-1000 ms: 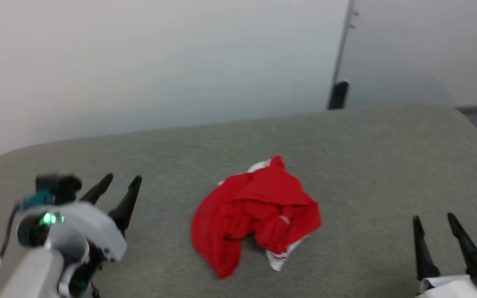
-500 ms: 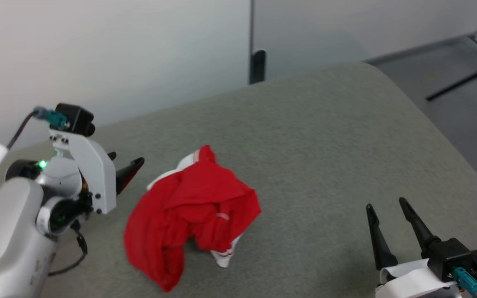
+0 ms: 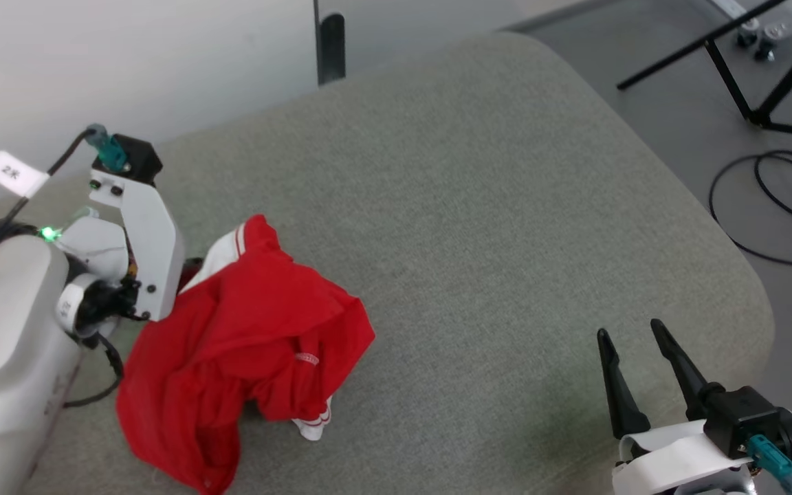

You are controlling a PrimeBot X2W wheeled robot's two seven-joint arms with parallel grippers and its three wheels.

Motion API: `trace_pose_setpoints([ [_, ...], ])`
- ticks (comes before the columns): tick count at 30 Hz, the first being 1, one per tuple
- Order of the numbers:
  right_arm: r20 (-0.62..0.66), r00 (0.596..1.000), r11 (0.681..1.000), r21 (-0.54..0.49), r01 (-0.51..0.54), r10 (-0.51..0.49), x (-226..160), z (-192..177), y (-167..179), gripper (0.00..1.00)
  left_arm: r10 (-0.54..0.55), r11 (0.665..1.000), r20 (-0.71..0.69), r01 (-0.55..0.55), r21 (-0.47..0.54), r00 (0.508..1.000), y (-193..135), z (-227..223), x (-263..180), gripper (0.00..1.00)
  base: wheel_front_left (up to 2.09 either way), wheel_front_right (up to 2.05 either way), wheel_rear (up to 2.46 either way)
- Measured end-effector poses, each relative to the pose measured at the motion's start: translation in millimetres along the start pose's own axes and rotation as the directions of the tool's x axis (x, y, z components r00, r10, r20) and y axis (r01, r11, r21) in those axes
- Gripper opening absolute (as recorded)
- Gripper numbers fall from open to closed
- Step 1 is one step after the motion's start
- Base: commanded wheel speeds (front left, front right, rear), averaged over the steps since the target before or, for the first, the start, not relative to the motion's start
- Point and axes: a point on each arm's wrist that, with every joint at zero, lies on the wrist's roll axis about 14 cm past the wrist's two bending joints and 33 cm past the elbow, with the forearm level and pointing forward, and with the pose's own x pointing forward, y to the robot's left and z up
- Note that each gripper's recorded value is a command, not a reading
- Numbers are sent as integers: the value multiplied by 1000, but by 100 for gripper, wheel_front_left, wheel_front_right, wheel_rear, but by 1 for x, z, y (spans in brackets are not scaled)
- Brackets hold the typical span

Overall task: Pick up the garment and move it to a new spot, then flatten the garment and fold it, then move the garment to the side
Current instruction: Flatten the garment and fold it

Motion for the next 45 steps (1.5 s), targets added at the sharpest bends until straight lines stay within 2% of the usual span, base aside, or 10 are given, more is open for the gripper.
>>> trace_pose_setpoints([
  [3, -13, 1000, 1000, 4, 18, -18, 2, -2, -4, 100, 17, 1000, -76, -16, 8, 997, 10, -15, 18, 100, 0, 0, 0],
  [8, -39, 999, 999, 7, 36, -36, 4, -8, -6, 100, -6, 999, -246, -7, -50, 969, 17, -58, 46, 100, 0, 0, 0],
  [12, -57, 997, 999, 1, 43, -43, 4, -13, -8, 100, -5, 999, -299, -10, -50, 954, 21, -70, 55, 100, 0, 0, 0],
  [15, -62, 997, 999, 0, 43, -43, 5, -14, -7, 100, -28, 995, -314, -3, -98, 949, 21, -74, 60, 100, 0, 0, 0],
  [16, -63, 997, 999, -1, 40, -40, 5, -14, -6, 100, -32, 994, -320, -5, -112, 947, 21, -75, 60, 80, 0, 0, 0],
  [17, -61, 997, 999, -1, 38, -38, 6, -14, -6, 100, -34, 993, -329, -6, -119, 944, 20, -76, 60, 41, 0, 0, 0],
  [19, -52, 998, 1000, -7, 31, -31, 8, -11, -4, 100, -41, 989, -333, -9, -145, 942, 21, -76, 59, 0, 0, 0, 0],
  [29, -28, 1000, 1000, -17, -9, 9, 12, -6, 4, 100, 2, 984, -279, -52, -173, 960, 19, -67, 39, 0, 0, 0, 0],
  [36, -22, 997, 997, -17, -73, 73, 18, -8, 22, 100, 115, 971, -162, -145, -188, 980, 48, -54, -2, 0, 0, 0, 0],
  [45, 3, 978, 978, -8, -207, 207, 25, -5, 60, 100, 332, 882, -167, -368, -293, 928, 109, -99, -87, 0, 0, 0, 0],
])
